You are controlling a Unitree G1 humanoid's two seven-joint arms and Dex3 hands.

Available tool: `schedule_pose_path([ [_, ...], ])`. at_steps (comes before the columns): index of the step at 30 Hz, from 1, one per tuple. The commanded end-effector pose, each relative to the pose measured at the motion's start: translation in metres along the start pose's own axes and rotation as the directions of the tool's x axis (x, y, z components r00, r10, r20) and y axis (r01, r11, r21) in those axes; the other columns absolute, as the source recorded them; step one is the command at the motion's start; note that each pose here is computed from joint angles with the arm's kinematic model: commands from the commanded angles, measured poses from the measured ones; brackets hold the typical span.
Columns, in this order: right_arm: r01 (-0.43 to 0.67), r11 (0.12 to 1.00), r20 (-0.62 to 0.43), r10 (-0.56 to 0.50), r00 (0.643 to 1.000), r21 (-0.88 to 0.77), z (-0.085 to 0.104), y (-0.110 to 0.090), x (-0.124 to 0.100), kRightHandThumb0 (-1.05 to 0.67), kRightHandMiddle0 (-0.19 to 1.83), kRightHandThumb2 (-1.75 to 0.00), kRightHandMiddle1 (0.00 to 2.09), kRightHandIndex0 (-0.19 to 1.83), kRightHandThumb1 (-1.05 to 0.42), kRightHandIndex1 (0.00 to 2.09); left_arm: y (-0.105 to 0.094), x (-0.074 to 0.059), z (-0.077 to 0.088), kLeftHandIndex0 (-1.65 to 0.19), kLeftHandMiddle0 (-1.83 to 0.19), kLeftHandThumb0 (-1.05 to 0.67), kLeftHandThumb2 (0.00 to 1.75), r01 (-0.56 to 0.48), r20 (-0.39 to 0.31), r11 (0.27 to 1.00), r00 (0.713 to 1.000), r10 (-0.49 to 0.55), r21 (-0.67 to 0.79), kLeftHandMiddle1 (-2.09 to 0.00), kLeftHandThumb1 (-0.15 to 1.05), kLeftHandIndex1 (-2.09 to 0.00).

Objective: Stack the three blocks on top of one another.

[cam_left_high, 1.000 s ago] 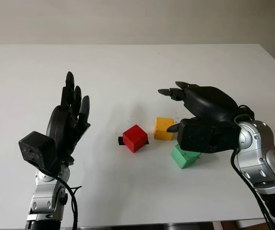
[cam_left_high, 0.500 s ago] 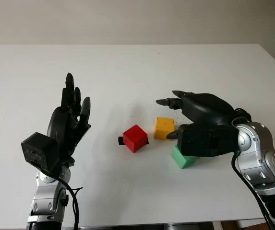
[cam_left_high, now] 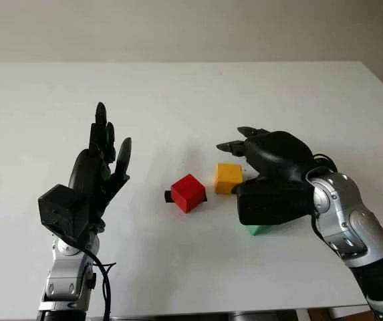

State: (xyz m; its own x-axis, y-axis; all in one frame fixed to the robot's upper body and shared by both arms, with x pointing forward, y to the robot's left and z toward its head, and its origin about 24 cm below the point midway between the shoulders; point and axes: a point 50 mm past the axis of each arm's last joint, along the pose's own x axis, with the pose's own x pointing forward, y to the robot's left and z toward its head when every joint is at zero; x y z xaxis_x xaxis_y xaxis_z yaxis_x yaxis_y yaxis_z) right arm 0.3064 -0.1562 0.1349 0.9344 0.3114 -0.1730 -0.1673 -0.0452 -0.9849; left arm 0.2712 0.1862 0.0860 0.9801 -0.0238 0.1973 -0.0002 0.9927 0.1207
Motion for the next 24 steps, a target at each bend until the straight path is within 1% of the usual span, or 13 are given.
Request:
schedule_pose_path([
  [1,0.03,0.999,0.01,-0.03,1.0,-0.022,0.002,-0.007,0.002,-0.6,0.5,-0.06,0.17,0.18,-0.97,0.08,0.001,-0.002,0.003,0.16,0.13,-0.72,0.52,0.003,0.01,1.0,1.0,-0.003,0.016,-0.05,1.05,-0.05],
  [5,0.04,0.998,0.009,-0.04,0.999,-0.039,0.002,-0.009,0.003,-0.61,0.52,-0.05,0.2,0.19,-0.97,0.08,0.0,-0.002,0.002,0.15,0.12,-0.7,0.52,0.003,0.012,1.0,1.0,-0.004,0.022,-0.06,1.05,-0.05],
  [6,0.042,0.998,0.01,-0.041,0.999,-0.039,0.002,-0.01,0.003,-0.6,0.48,-0.05,0.35,0.21,-0.97,0.08,0.0,-0.001,0.002,0.15,0.12,-0.7,0.52,0.003,0.014,1.0,1.0,-0.003,0.02,-0.06,1.05,-0.05],
  [7,0.041,0.998,0.012,-0.041,0.999,-0.037,0.002,-0.01,0.003,-0.6,0.36,-0.05,0.65,0.22,-0.96,0.07,0.0,-0.001,0.002,0.15,0.12,-0.7,0.52,0.003,0.016,1.0,1.0,-0.003,0.017,-0.05,1.05,-0.05],
  [9,0.042,0.999,0.013,-0.042,0.999,-0.033,0.002,-0.012,0.004,-0.6,0.18,-0.05,1.05,0.23,-0.96,0.06,0.001,0.0,0.002,0.16,0.13,-0.7,0.52,0.002,0.019,1.0,1.0,-0.003,0.014,-0.05,1.05,-0.05],
  [11,0.047,0.998,0.015,-0.046,0.999,-0.032,0.002,-0.014,0.004,-0.6,0.14,-0.05,1.17,0.24,-0.96,0.06,0.002,0.001,0.003,0.16,0.12,-0.7,0.52,-0.002,0.021,1.0,1.0,0.001,0.008,-0.06,1.05,-0.05],
  [13,0.05,0.998,0.017,-0.05,0.999,-0.033,0.002,-0.016,0.004,-0.6,0.12,-0.05,1.23,0.26,-0.96,0.07,0.002,0.001,0.003,0.16,0.12,-0.69,0.51,-0.007,0.02,1.0,1.0,0.007,0.0,-0.06,1.05,-0.05],
  [15,0.051,0.998,0.016,-0.051,0.999,-0.03,0.001,-0.017,0.004,-0.6,0.09,-0.05,1.57,0.27,-0.96,0.07,0.003,0.002,0.004,0.15,0.1,-0.69,0.5,-0.014,0.022,1.0,1.0,0.014,-0.001,-0.06,1.05,-0.06],
  [16,0.051,0.998,0.019,-0.051,0.999,-0.022,0.001,-0.017,0.004,-0.6,0.08,-0.05,1.61,0.29,-0.96,0.07,0.003,0.002,0.004,0.15,0.1,-0.69,0.5,-0.016,0.024,1.0,1.0,0.016,-0.001,-0.06,1.05,-0.06],
  [17,0.048,0.999,0.021,-0.047,0.999,-0.011,0.001,-0.017,0.004,-0.59,0.11,-0.05,1.55,0.3,-0.96,0.07,0.003,0.002,0.004,0.15,0.1,-0.68,0.5,-0.017,0.025,1.0,1.0,0.017,0.002,-0.06,1.05,-0.06],
  [18,0.045,0.999,0.023,-0.045,0.999,-0.004,0.001,-0.017,0.005,-0.59,0.18,-0.05,1.36,0.32,-0.96,0.07,0.003,0.003,0.004,0.15,0.1,-0.68,0.51,-0.017,0.025,1.0,1.0,0.017,0.003,-0.06,1.05,-0.06],
  [19,0.036,0.999,0.025,-0.036,0.999,0.0,0.001,-0.017,0.005,-0.58,0.21,-0.05,1.28,0.32,-0.96,0.07,0.003,0.003,0.004,0.15,0.1,-0.68,0.51,-0.018,0.024,1.0,1.0,0.018,0.001,-0.06,1.05,-0.06],
  [24,0.013,0.999,0.036,-0.014,0.999,0.029,0.001,-0.016,0.006,-0.55,0.32,-0.06,1.17,0.34,-0.97,0.07,0.002,0.003,0.004,0.15,0.1,-0.68,0.51,-0.017,0.025,1.0,1.0,0.017,0.001,-0.06,1.05,-0.06],
])
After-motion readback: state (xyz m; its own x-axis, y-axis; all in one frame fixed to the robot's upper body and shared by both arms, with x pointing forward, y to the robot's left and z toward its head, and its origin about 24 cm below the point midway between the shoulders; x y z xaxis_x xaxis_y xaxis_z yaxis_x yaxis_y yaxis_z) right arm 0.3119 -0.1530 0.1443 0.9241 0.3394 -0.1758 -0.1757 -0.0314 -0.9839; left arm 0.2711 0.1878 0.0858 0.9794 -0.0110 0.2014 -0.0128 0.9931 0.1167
